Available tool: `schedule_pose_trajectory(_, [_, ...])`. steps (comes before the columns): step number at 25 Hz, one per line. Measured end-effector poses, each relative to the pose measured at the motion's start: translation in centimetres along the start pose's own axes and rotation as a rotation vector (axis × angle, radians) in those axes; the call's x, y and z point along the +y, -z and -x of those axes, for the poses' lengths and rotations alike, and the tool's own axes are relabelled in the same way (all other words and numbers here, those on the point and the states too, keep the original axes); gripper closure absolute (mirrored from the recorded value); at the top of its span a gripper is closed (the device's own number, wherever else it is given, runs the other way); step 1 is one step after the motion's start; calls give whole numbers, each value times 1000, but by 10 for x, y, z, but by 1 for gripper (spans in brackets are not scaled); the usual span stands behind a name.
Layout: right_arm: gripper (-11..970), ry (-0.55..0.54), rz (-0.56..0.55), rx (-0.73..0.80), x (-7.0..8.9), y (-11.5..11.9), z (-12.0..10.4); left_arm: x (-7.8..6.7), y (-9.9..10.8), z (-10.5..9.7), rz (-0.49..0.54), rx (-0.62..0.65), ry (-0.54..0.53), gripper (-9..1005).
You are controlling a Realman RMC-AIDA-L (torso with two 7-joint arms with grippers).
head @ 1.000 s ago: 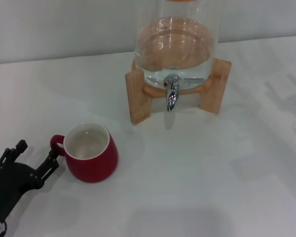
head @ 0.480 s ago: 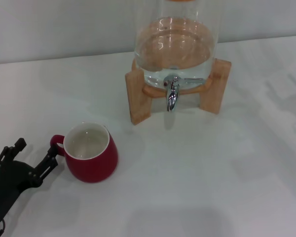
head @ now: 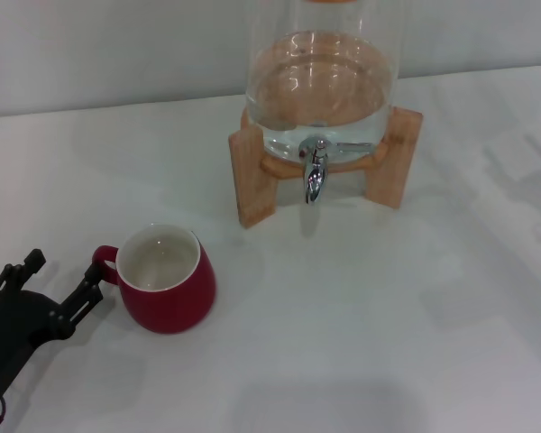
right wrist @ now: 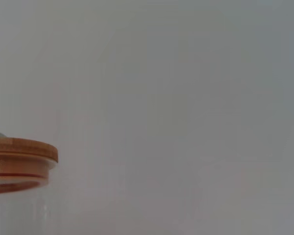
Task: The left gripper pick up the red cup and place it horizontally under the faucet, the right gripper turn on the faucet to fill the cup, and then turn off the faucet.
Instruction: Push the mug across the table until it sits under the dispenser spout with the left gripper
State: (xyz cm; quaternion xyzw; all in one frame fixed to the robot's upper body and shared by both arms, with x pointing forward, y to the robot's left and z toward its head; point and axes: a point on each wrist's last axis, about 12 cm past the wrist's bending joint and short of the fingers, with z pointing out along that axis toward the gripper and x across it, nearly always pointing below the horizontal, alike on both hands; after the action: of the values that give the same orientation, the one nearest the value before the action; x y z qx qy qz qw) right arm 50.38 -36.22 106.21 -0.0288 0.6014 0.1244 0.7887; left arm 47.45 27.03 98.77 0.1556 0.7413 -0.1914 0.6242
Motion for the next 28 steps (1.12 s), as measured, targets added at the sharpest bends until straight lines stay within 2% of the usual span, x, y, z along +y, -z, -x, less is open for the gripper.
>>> schedule_pose_trajectory(15, [191, 0, 2, -1, 0, -1, 0, 2, -3, 2, -4, 5, -13, 130])
schedule_pose_trajectory(28, [191, 1, 2, -1, 0, -1, 0, -2, -8, 2, -11, 6, -10, 130])
